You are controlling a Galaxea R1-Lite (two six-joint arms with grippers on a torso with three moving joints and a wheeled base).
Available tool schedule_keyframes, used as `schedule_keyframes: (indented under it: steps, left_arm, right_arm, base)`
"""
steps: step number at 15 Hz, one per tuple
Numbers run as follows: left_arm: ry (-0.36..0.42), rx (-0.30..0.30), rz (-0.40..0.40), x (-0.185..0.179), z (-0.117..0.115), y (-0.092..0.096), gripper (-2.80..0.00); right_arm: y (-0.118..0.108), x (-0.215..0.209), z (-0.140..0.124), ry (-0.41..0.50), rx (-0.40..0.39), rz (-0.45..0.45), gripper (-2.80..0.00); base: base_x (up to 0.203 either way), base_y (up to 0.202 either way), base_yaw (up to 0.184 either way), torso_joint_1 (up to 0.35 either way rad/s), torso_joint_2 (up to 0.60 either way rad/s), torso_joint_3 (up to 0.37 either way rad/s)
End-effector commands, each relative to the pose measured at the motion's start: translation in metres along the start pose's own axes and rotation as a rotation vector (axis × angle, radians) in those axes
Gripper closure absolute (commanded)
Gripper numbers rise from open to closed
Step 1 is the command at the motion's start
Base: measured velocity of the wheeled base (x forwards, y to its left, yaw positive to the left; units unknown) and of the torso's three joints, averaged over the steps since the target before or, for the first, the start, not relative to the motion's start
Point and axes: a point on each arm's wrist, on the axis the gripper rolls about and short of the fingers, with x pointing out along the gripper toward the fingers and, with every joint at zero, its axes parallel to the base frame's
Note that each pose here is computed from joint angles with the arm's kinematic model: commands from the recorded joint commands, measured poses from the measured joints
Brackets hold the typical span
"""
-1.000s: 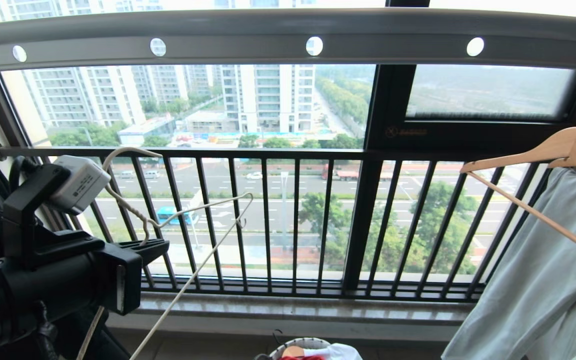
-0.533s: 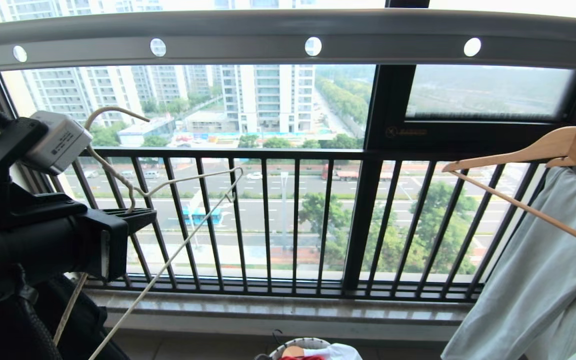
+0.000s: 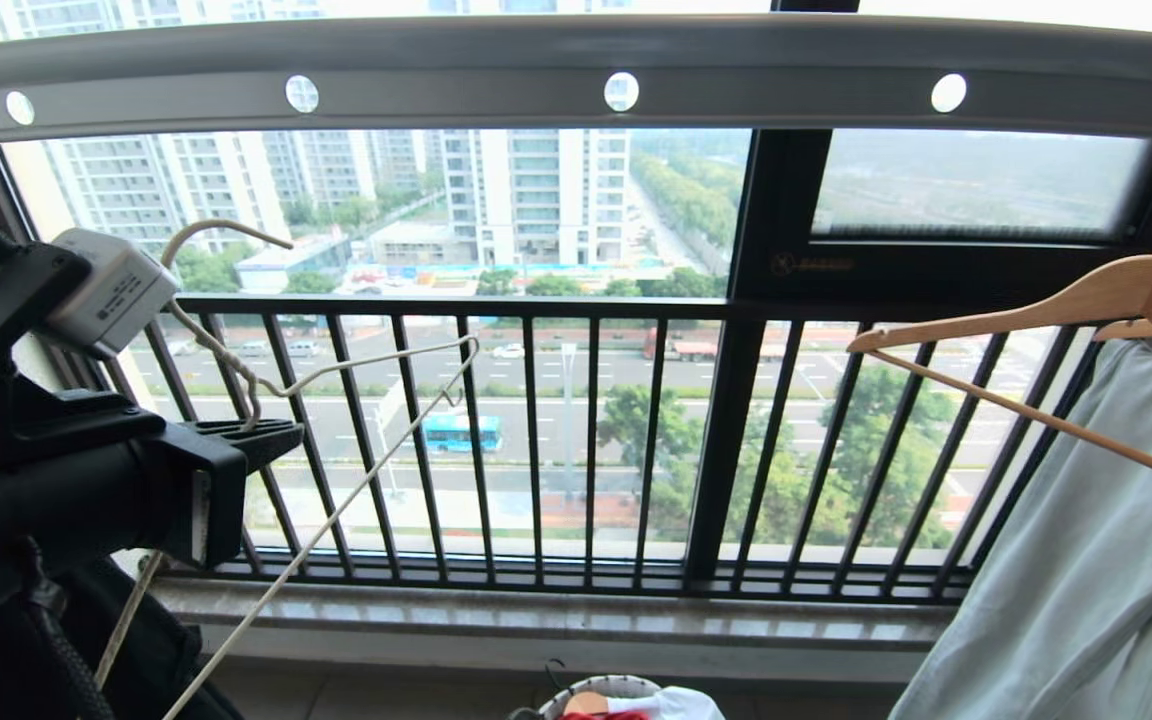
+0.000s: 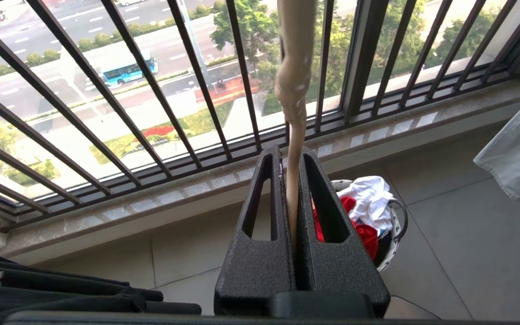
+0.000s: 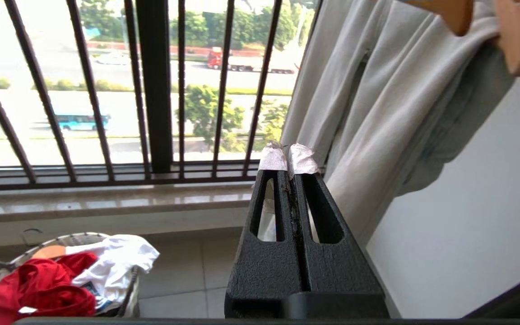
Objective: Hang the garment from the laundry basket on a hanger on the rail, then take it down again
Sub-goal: Hang the clothes rack on the clothesline
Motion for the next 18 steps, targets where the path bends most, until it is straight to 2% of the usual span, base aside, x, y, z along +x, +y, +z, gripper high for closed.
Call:
schedule_keyframes:
  steps: [1, 4, 5, 7, 9, 11, 13, 16, 18]
  left_arm:
    - [0.014, 0.002, -0.001, 0.005, -0.002, -0.001, 0.0]
    - [0.03, 0.0, -0.002, 0.013, -0.003, -0.002, 0.0]
    - [0.019, -0.006, -0.002, 0.015, -0.002, -0.003, 0.0]
    - [-0.076, -0.056, -0.002, 0.02, 0.006, -0.003, 0.0]
    - [-0.134, -0.076, 0.017, 0.019, 0.011, -0.002, 0.0]
    - [-0.157, -0.078, 0.029, 0.013, 0.015, -0.001, 0.0]
    - [-0.13, -0.072, 0.03, 0.021, 0.008, -0.003, 0.0]
    - [-0.209, -0.081, 0.028, 0.036, 0.001, -0.006, 0.0]
    - [-0.29, -0.022, 0.063, 0.047, -0.005, -0.003, 0.0]
  right_arm:
    - [0.006, 0.006, -0.013, -0.079, 0.059, 0.123, 0.0]
    - [0.014, 0.012, -0.028, -0.063, 0.083, 0.284, 0.0]
    - [0.014, 0.012, -0.027, -0.074, 0.082, 0.294, 0.0]
    - [0.014, 0.012, -0.027, -0.074, 0.084, 0.294, 0.0]
    - [0.014, 0.012, -0.027, -0.07, 0.122, 0.292, 0.0]
    - [0.014, 0.012, -0.027, -0.07, 0.121, 0.29, 0.0]
    - [0.014, 0.012, -0.027, -0.069, 0.12, 0.291, 0.0]
    - [0.014, 0.012, -0.027, -0.07, 0.121, 0.29, 0.0]
    - [0.014, 0.012, -0.027, -0.07, 0.121, 0.291, 0.0]
  base:
    - [0.0, 0.0, 0.0, 0.0, 0.0, 0.0]
    - [0.0, 0.0, 0.0, 0.0, 0.0, 0.0]
    - [0.0, 0.0, 0.0, 0.0, 0.0, 0.0]
    - [0.0, 0.0, 0.0, 0.0, 0.0, 0.0]
    - [0.0, 0.0, 0.0, 0.0, 0.0, 0.0]
    - [0.0, 0.0, 0.0, 0.0, 0.0, 0.0]
    - [0.0, 0.0, 0.0, 0.0, 0.0, 0.0]
    - [0.0, 0.0, 0.0, 0.0, 0.0, 0.0]
    - [0.0, 0.0, 0.0, 0.0, 0.0, 0.0]
